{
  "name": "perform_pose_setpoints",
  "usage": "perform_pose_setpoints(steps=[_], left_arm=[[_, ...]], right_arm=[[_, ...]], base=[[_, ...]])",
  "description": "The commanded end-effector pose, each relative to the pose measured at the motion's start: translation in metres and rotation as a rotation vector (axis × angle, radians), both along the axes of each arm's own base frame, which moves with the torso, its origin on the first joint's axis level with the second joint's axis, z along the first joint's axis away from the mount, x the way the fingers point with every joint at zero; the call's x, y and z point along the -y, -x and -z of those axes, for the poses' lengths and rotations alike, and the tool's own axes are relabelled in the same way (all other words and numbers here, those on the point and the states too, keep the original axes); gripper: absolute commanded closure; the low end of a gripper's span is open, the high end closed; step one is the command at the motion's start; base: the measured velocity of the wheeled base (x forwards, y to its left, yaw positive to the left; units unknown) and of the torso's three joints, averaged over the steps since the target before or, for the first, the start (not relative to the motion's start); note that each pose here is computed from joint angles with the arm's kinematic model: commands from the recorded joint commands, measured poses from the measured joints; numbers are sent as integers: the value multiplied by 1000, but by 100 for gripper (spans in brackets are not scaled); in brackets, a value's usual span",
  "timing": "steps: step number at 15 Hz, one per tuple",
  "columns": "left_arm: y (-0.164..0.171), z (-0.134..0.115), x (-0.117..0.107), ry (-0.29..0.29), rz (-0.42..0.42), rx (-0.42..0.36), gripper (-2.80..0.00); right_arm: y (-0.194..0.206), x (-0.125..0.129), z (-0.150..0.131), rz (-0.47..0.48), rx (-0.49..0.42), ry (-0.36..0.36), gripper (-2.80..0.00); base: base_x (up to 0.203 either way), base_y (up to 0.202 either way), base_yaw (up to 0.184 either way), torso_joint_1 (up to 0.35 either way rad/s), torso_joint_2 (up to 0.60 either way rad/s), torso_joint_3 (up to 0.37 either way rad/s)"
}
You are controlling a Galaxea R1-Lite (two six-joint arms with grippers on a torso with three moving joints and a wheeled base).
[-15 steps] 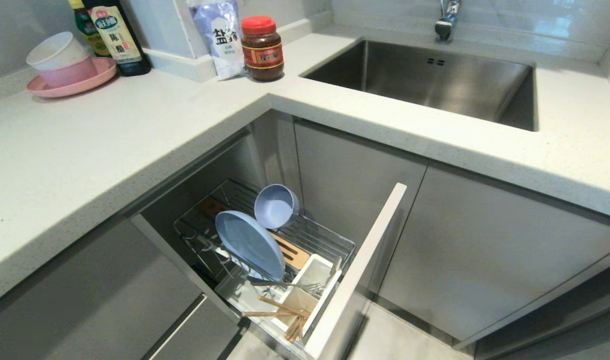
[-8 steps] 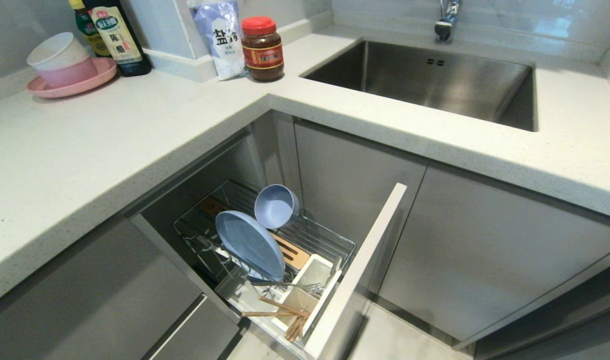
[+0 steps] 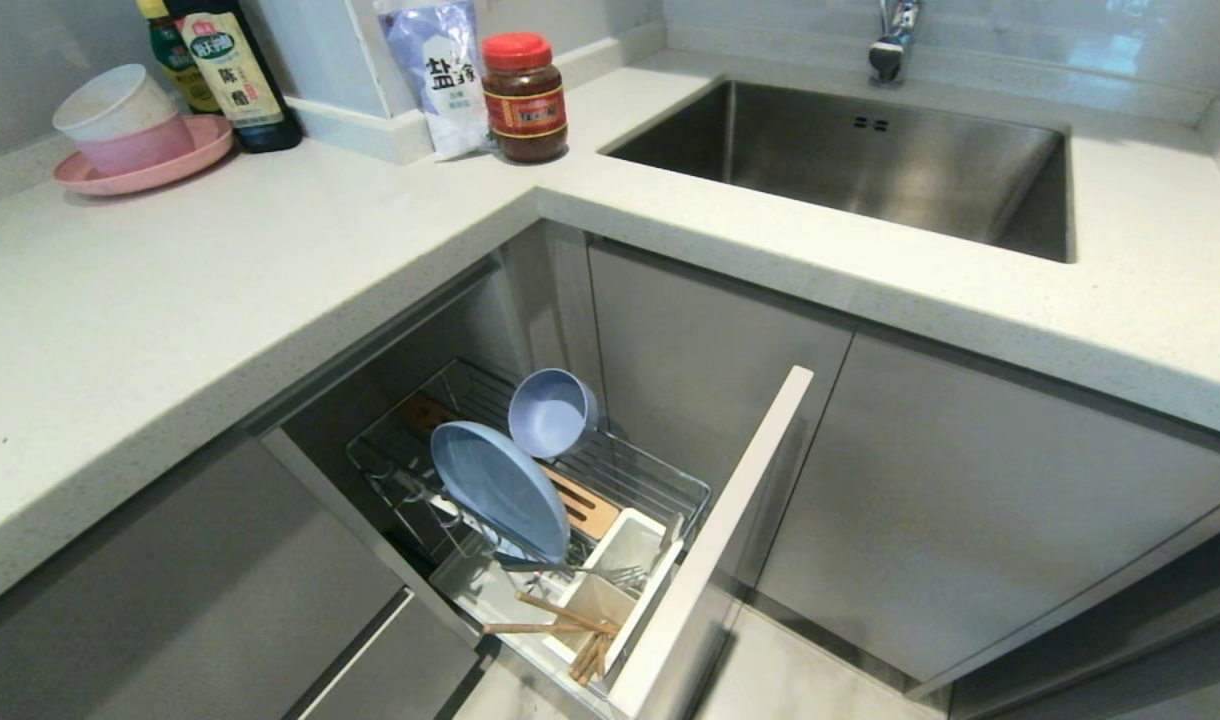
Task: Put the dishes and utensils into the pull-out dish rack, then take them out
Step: Take the plate out of the cupboard
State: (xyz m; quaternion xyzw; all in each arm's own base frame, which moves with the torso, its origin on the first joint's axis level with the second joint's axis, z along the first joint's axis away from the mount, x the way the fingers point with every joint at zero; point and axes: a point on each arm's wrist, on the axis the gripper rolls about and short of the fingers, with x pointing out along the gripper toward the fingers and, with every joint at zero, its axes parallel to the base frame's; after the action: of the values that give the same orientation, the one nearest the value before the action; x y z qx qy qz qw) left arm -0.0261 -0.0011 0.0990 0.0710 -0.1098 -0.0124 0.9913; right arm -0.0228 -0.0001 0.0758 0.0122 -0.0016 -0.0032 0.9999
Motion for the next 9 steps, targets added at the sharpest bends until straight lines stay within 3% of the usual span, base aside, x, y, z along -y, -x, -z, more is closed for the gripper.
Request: perform_pose_setpoints(steps=[1, 4, 8, 9], left_arm=[[-5, 23, 0, 18, -10, -168, 0], [-5, 24, 0, 69, -5, -182, 0], [-5, 25, -1, 211, -22, -185, 0], [-5, 25, -1, 213, -24, -185, 0]], right_arm=[[0, 0, 0, 0, 3, 0, 0], [0, 0, 0, 0, 2, 0, 0], [0, 0, 0, 0, 3, 0, 0], [0, 0, 0, 0, 3, 0, 0]], base=[[0, 0, 0, 0, 0, 0], [0, 0, 0, 0, 0, 0], [0, 0, 0, 0, 0, 0], [0, 0, 0, 0, 0, 0]])
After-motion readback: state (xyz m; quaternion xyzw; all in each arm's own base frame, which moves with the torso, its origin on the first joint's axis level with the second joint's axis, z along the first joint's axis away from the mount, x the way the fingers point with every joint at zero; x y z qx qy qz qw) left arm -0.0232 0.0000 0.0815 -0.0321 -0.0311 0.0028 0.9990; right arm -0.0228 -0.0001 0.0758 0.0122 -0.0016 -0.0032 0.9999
